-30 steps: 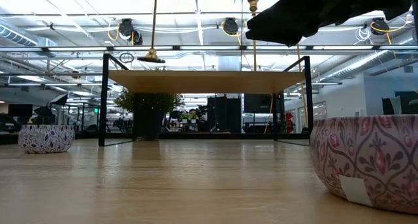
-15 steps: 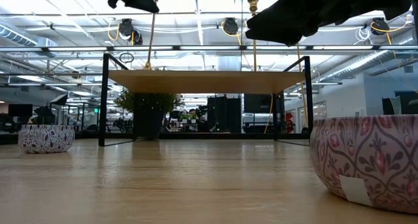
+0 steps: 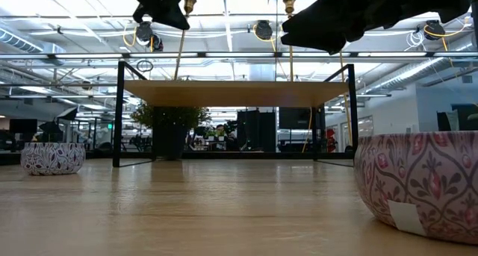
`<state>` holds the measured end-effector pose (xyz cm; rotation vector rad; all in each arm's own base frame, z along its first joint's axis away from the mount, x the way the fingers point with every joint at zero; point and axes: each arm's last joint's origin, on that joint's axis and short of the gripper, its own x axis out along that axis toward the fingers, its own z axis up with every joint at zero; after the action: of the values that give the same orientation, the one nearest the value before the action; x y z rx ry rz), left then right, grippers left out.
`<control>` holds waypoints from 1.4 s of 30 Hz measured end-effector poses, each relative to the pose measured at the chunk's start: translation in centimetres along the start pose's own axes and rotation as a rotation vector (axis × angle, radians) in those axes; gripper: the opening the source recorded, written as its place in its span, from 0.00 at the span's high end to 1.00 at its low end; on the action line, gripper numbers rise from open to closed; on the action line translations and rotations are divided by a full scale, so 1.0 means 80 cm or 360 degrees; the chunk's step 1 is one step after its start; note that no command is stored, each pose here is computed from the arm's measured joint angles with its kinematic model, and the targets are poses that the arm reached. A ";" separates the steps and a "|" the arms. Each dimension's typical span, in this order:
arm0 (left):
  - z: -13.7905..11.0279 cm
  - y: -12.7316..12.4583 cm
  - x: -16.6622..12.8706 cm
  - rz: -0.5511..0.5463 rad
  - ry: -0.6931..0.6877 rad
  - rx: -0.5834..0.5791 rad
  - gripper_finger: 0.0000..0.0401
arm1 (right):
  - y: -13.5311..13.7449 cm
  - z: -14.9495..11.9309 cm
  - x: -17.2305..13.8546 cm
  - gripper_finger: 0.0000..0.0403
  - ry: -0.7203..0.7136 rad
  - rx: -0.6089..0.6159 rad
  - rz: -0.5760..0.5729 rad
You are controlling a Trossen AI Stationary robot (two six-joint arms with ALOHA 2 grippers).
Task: Pick & Place candle stick holders
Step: Put the gold candle holder on the shelf
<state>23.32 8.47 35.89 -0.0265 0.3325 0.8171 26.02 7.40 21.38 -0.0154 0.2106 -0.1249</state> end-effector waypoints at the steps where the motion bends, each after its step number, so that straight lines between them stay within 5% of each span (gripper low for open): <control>1: 0.000 -0.001 0.001 0.0001 -0.0004 -0.0001 0.93 | 0.000 0.000 0.000 0.47 0.0000 0.0000 0.0000; 6: 0.000 -0.001 0.002 -0.0001 -0.0005 -0.0012 0.95 | 0.000 0.000 0.000 0.47 0.0000 -0.0003 0.0000; 15: -0.001 -0.002 0.002 -0.0005 0.0008 -0.0012 0.82 | 0.000 0.000 0.000 0.47 0.0000 -0.0006 0.0000; 27: -0.005 -0.007 -0.001 -0.0030 0.0045 0.0063 0.78 | 0.000 0.000 0.000 0.47 0.0000 -0.0007 0.0000; 42: -0.009 -0.003 -0.011 -0.0031 0.0106 0.0123 0.47 | 0.000 0.000 0.000 0.47 0.0000 0.0019 0.0000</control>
<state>22.73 7.61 35.46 0.0154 0.4257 0.7844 26.02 7.40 21.38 -0.0034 0.2098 -0.1261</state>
